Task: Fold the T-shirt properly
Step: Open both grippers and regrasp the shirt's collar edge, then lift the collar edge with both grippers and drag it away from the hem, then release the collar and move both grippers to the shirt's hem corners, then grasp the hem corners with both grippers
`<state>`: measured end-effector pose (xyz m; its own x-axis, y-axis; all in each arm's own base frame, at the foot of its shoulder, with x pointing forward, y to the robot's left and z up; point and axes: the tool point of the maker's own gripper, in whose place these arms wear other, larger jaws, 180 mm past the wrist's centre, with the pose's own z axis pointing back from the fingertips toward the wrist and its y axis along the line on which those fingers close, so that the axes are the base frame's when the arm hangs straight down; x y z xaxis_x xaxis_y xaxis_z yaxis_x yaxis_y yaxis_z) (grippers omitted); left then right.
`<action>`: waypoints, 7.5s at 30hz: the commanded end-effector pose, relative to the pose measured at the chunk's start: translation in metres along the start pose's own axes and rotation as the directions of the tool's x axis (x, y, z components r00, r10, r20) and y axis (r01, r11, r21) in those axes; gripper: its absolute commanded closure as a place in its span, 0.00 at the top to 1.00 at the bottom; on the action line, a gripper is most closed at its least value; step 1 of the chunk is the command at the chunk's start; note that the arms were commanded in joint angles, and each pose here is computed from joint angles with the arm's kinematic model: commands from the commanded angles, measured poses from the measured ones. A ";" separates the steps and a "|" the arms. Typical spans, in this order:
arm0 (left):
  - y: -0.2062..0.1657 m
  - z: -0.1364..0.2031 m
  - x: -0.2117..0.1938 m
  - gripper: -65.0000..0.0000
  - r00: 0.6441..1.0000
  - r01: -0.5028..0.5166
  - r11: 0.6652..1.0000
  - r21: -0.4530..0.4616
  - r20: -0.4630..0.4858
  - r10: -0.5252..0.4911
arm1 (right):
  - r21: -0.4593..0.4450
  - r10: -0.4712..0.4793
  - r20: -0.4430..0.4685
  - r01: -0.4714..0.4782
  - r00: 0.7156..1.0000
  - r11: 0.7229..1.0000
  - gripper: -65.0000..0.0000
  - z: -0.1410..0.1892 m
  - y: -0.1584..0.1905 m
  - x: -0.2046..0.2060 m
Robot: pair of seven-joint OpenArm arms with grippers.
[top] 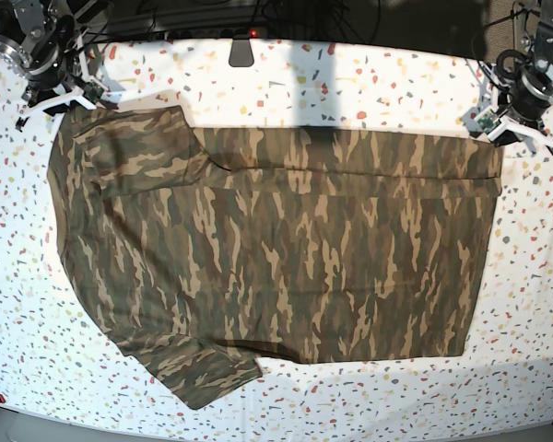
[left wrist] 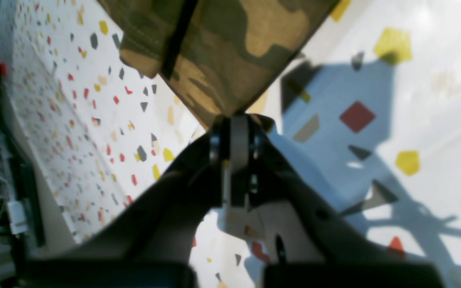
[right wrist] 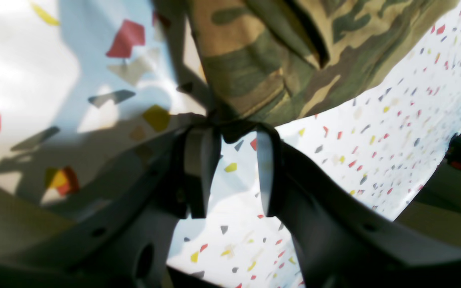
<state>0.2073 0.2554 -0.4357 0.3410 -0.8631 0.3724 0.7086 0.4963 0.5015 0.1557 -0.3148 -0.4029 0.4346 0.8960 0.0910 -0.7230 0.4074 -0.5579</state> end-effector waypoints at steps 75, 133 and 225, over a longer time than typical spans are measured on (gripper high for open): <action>0.046 0.103 -0.012 0.44 0.985 -0.140 0.982 0.129 -0.082 0.152 | -0.062 -0.163 -0.124 0.156 0.979 0.986 0.37 0.059 -0.020 -0.061; 0.240 -0.128 0.083 0.43 0.368 -0.898 0.431 -0.091 0.381 0.848 | 0.148 -0.772 0.308 0.774 0.556 0.616 0.37 -0.073 -0.268 0.131; 0.175 -0.161 0.110 0.00 0.402 -0.886 0.453 -0.103 0.316 0.859 | -0.023 -0.692 0.051 0.693 0.720 0.720 0.38 -0.153 -0.264 0.120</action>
<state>0.4661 0.2320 -0.4347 0.5345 0.1290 0.8353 0.0685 0.9784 -0.1950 0.4627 -0.3352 -0.3967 0.8158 0.3785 0.4373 -0.2401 0.9095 -0.3394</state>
